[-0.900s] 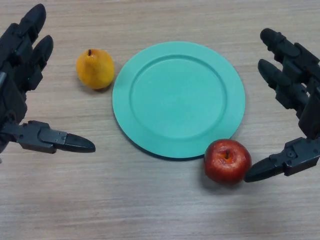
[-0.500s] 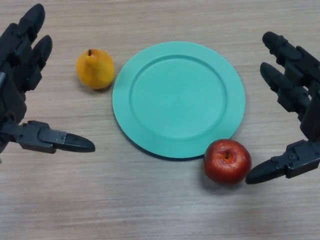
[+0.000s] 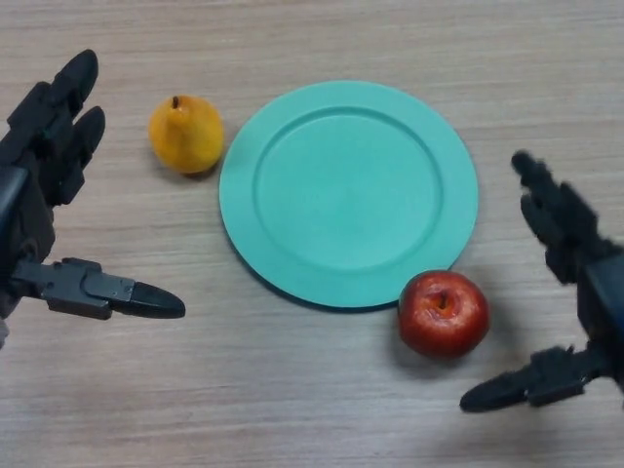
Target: Pick up the red apple and place it on the plate
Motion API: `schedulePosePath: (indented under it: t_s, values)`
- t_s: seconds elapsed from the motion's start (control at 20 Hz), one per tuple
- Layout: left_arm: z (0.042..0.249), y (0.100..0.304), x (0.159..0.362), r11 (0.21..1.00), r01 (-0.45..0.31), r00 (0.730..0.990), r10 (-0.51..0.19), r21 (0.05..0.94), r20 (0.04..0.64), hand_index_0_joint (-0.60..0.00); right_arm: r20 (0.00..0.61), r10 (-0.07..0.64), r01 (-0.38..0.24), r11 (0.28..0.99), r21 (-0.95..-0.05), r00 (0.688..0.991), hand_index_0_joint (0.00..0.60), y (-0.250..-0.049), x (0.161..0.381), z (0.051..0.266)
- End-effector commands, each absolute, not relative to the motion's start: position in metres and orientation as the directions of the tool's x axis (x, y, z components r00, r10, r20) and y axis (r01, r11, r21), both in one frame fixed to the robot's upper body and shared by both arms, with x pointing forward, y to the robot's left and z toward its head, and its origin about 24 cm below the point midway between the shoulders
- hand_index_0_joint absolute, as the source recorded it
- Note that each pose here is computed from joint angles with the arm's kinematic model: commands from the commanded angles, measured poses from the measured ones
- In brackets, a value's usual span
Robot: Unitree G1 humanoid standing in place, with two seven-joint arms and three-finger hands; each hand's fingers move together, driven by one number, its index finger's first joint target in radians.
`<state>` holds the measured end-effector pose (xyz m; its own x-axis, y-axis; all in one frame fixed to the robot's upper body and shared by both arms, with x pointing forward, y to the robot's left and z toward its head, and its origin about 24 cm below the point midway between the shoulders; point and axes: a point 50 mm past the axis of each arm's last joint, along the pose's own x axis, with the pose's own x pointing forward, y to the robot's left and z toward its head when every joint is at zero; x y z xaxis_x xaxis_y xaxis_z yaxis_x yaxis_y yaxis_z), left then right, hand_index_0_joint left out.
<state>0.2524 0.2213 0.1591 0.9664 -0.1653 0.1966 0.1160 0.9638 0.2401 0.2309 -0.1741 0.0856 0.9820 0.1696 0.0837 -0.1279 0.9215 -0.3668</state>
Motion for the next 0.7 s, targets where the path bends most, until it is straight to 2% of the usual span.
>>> schedulePosePath:
  t_s: [0.05, 0.2, 0.25, 0.3, 0.35, 0.45, 0.7]
  values:
    - [0.191, 0.223, 0.244, 0.943, 0.067, 0.903, -0.197, 0.326, 0.383, 0.000, 0.273, 0.167, -0.057, 0.928, -0.368, 0.948, 0.000, -0.162, 0.228, 0.105]
    - [0.191, 0.219, 0.246, 0.942, 0.079, 0.909, -0.202, 0.325, 0.364, 0.000, 0.226, 0.164, -0.078, 0.935, -0.347, 0.960, 0.000, -0.153, 0.233, 0.094]
    - [0.191, 0.219, 0.245, 0.943, 0.080, 0.910, -0.202, 0.322, 0.363, 0.000, 0.220, 0.160, -0.076, 0.934, -0.348, 0.962, 0.150, -0.153, 0.233, 0.093]
    - [0.192, 0.219, 0.245, 0.944, 0.081, 0.910, -0.201, 0.318, 0.364, 0.000, 0.212, 0.154, -0.072, 0.934, -0.350, 0.965, 0.250, -0.153, 0.234, 0.092]
    - [0.193, 0.220, 0.245, 0.949, 0.079, 0.908, -0.195, 0.306, 0.370, 0.000, 0.187, 0.138, -0.065, 0.934, -0.352, 0.972, 0.400, -0.153, 0.234, 0.089]
    - [0.194, 0.224, 0.243, 0.960, 0.063, 0.908, -0.169, 0.274, 0.384, 0.000, 0.135, 0.103, -0.050, 0.936, -0.350, 0.986, 0.600, -0.155, 0.237, 0.084]
    - [0.191, 0.226, 0.238, 0.952, 0.083, 0.918, -0.188, 0.294, 0.349, 0.000, 0.157, 0.113, -0.048, 0.929, -0.367, 0.981, 0.600, -0.160, 0.242, 0.102]
